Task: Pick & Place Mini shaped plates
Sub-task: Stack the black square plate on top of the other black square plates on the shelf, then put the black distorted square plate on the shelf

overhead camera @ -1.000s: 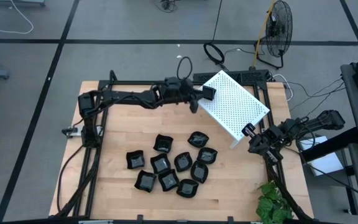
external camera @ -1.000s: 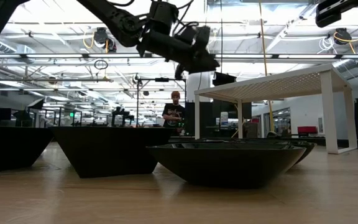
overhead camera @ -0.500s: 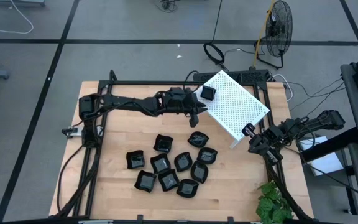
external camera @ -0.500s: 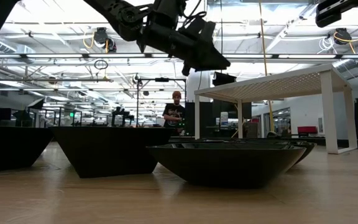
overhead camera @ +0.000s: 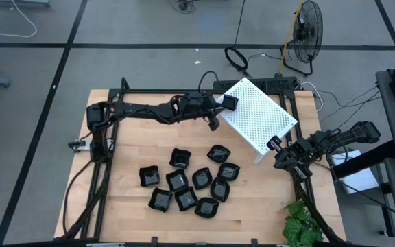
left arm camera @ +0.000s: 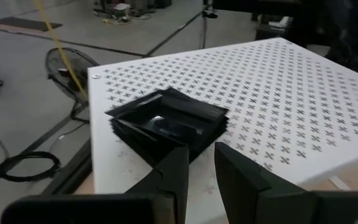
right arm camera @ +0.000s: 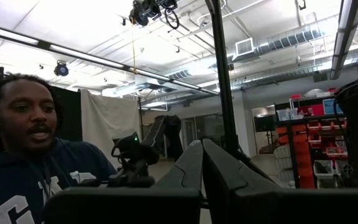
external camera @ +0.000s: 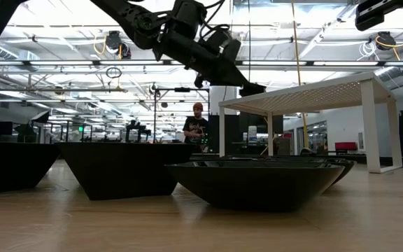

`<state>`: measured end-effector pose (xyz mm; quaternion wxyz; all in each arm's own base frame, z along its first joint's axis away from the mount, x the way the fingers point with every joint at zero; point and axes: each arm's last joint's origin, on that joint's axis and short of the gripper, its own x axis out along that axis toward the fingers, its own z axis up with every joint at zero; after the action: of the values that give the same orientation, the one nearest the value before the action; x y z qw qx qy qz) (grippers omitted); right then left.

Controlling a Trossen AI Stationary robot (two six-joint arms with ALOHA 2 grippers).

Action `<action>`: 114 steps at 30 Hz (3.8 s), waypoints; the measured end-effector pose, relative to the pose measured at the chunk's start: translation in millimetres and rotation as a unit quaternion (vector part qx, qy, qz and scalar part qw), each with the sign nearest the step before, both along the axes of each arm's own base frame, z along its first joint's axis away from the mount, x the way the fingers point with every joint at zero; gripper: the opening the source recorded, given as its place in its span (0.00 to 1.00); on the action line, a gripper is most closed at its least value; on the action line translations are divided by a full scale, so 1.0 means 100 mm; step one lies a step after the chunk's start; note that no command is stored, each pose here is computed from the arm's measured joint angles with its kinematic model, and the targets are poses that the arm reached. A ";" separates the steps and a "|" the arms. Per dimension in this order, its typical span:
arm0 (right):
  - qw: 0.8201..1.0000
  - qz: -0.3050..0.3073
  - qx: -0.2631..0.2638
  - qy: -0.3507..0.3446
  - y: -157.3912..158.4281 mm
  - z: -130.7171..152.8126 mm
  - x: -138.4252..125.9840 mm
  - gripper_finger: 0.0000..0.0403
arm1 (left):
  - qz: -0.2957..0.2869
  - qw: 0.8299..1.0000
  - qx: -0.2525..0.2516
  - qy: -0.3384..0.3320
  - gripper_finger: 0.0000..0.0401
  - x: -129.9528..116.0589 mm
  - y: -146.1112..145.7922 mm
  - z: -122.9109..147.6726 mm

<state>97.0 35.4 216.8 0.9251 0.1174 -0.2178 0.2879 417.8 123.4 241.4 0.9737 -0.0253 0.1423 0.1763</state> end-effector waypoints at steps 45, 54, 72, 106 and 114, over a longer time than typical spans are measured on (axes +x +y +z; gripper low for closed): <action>1.000 0.000 0.000 0.000 0.00 0.00 0.00 0.00 | 0.056 0.968 -0.084 0.231 0.27 -1.49 -0.76 0.81; 1.000 0.000 0.000 0.000 0.00 0.00 0.00 0.00 | 0.191 0.898 -0.295 0.263 0.53 -1.73 -0.93 -0.18; 1.000 0.000 -0.001 0.001 0.00 0.00 0.00 0.00 | 0.126 0.900 -0.341 0.240 0.57 -1.60 -1.27 -0.83; 0.999 0.000 -0.014 0.049 0.02 -0.09 0.07 0.00 | 0.075 0.919 -0.322 0.217 0.57 -1.45 -1.18 -0.86; 0.999 0.000 -0.014 0.049 0.02 -0.09 0.07 0.00 | 0.058 0.928 -0.312 0.195 0.57 -1.41 -1.18 -0.83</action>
<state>104.2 37.4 208.1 0.9363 0.1186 -0.1682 0.2847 276.6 5.7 158.4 0.8575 -0.3012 0.3759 0.1809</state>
